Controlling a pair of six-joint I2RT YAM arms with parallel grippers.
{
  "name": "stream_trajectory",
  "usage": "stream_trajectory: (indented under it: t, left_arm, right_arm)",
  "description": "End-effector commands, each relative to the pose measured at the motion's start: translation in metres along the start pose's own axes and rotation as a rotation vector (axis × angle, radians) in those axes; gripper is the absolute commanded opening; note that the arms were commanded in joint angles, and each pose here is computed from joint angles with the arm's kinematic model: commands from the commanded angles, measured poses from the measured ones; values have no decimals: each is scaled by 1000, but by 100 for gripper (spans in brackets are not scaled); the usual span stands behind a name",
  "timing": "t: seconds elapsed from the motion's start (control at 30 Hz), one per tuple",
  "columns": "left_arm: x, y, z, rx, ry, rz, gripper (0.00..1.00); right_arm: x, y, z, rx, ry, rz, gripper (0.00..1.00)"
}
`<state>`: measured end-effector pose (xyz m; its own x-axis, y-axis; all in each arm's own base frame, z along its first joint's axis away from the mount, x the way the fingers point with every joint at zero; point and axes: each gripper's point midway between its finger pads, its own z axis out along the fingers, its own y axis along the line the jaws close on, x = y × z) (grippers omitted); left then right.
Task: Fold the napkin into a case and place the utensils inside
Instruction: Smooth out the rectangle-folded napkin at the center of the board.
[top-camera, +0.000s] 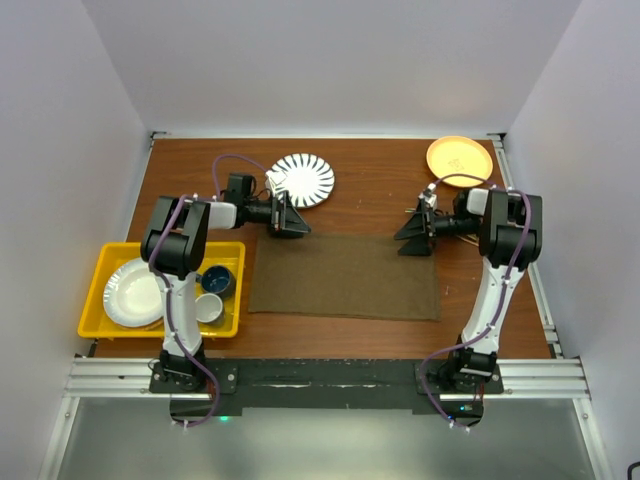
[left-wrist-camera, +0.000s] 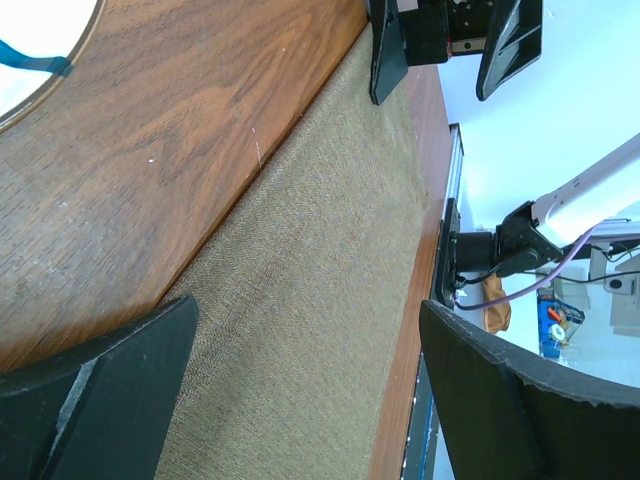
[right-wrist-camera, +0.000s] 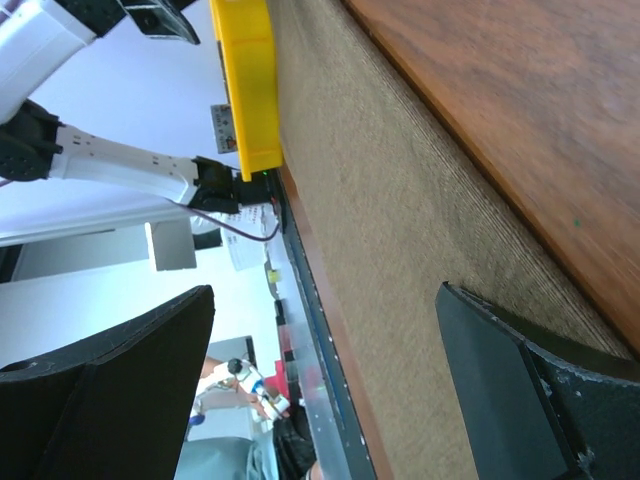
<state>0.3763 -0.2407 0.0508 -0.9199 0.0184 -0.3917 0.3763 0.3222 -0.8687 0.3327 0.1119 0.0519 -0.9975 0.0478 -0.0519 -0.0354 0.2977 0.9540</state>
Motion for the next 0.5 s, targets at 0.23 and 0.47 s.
stream_trajectory:
  t: [0.23,0.47]
  left_arm:
    - [19,45,-14,-161,5,-49,100]
    - [18,39,-34,-139,19,-57,100]
  right_arm:
    - [3,-42,-21,184,49,-111,98]
    - [0,-54,-24,262,27,-108,98]
